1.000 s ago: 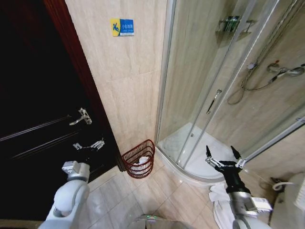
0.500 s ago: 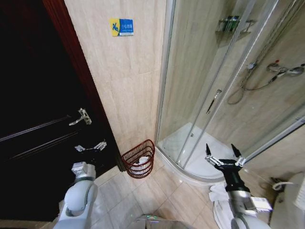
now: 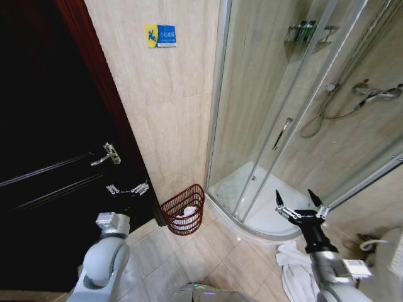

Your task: Discard the used towel into the hamper.

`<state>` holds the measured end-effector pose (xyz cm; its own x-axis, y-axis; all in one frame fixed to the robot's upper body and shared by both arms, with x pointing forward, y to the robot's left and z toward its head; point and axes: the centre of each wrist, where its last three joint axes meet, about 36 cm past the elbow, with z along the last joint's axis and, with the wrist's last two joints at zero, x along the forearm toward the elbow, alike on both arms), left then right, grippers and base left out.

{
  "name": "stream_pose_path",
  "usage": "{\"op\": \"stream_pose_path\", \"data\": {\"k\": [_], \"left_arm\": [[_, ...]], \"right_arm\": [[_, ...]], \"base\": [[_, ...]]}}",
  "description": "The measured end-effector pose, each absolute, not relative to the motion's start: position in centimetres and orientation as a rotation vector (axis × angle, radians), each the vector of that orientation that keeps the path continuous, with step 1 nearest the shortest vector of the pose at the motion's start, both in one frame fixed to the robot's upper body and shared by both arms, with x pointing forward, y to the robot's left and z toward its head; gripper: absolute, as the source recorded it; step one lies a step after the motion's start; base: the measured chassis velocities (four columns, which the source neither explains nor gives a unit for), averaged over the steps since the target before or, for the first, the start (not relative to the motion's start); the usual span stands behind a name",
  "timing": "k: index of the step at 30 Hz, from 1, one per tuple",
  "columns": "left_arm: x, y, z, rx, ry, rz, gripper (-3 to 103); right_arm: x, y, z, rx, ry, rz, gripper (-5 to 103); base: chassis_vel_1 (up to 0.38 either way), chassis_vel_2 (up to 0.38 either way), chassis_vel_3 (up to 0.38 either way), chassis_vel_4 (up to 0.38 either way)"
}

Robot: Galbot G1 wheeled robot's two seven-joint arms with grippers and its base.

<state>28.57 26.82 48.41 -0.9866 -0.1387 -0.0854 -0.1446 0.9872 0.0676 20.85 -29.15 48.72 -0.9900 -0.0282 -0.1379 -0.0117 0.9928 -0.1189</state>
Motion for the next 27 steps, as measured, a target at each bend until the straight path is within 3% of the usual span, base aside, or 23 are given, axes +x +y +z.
{"op": "stream_pose_path", "data": {"k": [19,27], "left_arm": [[28.2,25.1,47.7,-0.150,3.088,0.094,100],[28.3,25.5,47.8,-0.138,3.081,0.122,100]], "right_arm": [[20.4,-28.5,48.2,0.041,2.978,-0.191,100],[20.5,-28.5,47.9,0.045,2.977,-0.188,100]], "base": [[0.000,0.000,0.000,0.000],[0.109,-0.089,-0.103,0.095]]}}
